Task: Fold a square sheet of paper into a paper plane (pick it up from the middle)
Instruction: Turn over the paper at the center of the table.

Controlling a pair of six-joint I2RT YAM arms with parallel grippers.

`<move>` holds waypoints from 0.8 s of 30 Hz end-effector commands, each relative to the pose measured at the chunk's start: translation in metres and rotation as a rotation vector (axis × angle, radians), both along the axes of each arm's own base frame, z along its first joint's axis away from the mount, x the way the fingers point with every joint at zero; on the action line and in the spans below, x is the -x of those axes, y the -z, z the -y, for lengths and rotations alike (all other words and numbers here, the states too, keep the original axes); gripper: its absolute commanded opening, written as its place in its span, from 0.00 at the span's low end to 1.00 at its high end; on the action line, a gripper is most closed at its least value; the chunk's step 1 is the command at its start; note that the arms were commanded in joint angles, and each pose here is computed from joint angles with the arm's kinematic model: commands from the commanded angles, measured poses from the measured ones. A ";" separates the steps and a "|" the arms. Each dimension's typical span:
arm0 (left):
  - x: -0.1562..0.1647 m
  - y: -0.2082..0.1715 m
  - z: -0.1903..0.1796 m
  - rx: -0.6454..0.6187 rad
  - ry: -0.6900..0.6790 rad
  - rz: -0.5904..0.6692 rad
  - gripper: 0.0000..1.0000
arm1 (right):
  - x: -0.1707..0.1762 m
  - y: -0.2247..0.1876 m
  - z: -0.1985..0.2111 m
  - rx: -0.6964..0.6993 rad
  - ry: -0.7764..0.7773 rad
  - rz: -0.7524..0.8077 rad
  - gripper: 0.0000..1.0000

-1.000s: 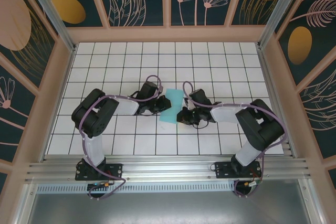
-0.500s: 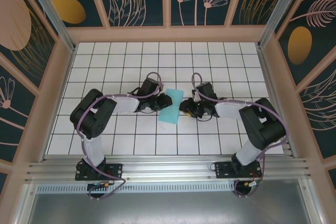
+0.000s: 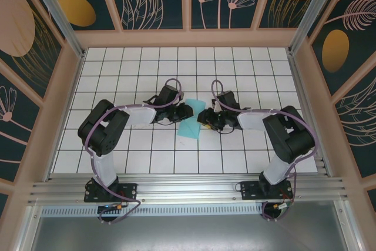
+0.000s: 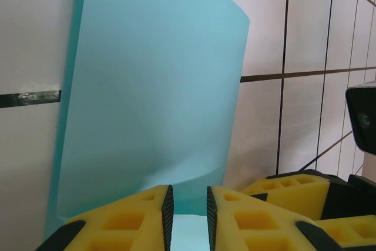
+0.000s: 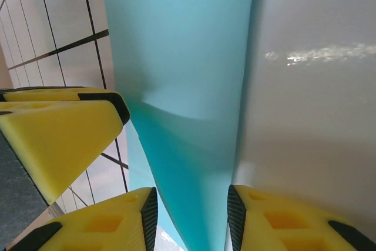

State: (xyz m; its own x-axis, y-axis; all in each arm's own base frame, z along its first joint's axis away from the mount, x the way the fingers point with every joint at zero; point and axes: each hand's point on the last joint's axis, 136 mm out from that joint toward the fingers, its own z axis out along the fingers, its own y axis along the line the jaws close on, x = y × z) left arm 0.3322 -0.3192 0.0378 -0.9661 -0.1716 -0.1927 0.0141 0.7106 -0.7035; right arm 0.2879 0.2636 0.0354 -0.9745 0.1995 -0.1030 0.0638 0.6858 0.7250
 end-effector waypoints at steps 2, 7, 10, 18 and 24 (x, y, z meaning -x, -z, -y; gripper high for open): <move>-0.006 -0.003 -0.003 -0.024 0.000 0.018 0.26 | -0.007 -0.002 -0.009 -0.021 -0.005 0.005 0.40; -0.005 0.003 -0.004 -0.042 0.006 0.010 0.26 | -0.009 0.003 -0.008 -0.002 0.010 -0.007 0.40; -0.004 0.007 -0.004 -0.050 0.009 0.005 0.26 | -0.008 0.004 -0.011 -0.016 0.004 -0.012 0.40; -0.004 0.014 -0.006 -0.075 0.013 -0.008 0.26 | -0.009 0.005 -0.015 -0.035 0.010 -0.025 0.39; -0.003 0.017 -0.007 -0.079 0.014 -0.013 0.26 | -0.010 0.005 -0.016 -0.041 0.014 -0.029 0.38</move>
State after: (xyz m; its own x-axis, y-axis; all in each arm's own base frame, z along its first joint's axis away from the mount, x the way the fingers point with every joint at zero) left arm 0.3305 -0.3139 0.0242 -0.9712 -0.1535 -0.1823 0.0063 0.7482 -0.6634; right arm 0.2939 0.2693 0.0278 -0.9721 0.2264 -0.0616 0.1102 0.6723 0.7320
